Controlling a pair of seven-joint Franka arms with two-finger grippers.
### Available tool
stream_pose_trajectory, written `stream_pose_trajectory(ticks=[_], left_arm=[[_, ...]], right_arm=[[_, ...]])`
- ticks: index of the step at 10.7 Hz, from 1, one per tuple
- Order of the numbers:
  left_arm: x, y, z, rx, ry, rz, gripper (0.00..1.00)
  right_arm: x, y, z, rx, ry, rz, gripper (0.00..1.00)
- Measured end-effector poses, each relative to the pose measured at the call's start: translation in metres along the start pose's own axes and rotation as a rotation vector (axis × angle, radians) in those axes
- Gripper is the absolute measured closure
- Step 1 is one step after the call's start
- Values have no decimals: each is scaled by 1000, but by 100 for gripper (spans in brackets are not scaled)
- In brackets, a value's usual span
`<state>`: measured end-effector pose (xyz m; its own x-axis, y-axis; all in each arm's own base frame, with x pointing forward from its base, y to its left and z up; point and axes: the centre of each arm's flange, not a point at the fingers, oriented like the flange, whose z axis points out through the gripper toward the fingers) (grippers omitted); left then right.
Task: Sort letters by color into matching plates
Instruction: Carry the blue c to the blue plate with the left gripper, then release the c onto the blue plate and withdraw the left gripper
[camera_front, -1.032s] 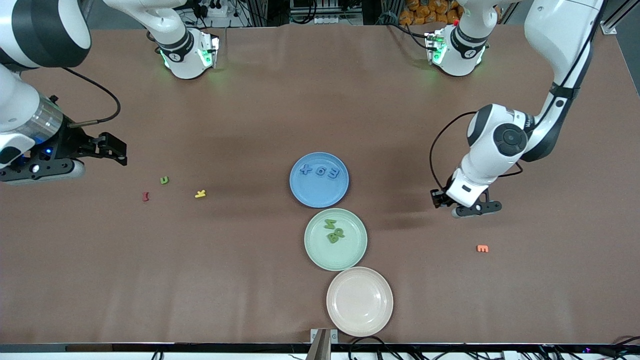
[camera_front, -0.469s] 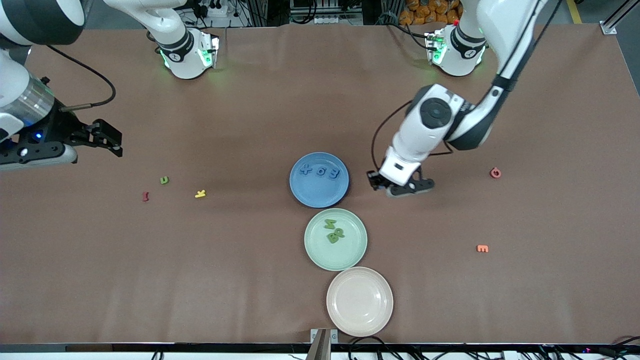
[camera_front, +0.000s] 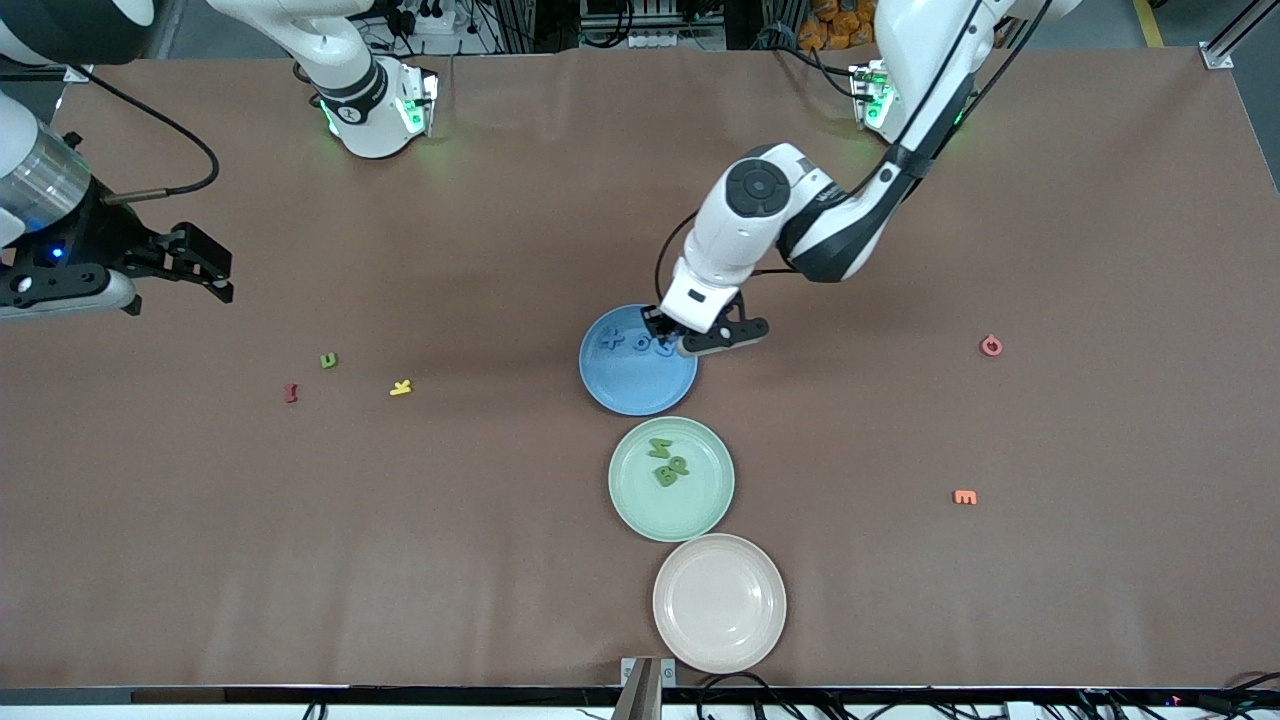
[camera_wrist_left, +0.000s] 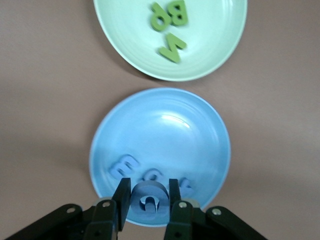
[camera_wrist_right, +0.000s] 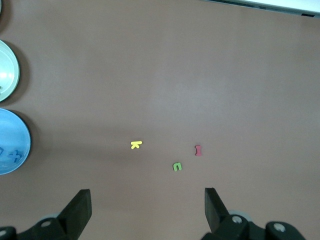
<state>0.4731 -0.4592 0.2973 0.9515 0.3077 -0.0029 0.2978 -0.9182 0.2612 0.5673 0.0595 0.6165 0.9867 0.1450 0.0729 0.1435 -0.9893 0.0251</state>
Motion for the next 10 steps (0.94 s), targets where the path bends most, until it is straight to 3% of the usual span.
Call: stream_pose_trajectory(ticks=[3, 5, 8, 10], left_arm=[[-12, 17, 9, -8, -5, -50, 60], [0, 15, 7, -6, 18, -54, 42], [33, 3, 0, 2, 70, -81, 2], [78, -18, -16, 32, 158, -97, 0]], right_arm=[[-8, 20, -9, -5, 1, 36, 0], [-10, 32, -10, -6, -3, 57, 0], [-11, 36, -9, -6, -6, 64, 0], [-11, 34, -9, -6, -7, 62, 0]])
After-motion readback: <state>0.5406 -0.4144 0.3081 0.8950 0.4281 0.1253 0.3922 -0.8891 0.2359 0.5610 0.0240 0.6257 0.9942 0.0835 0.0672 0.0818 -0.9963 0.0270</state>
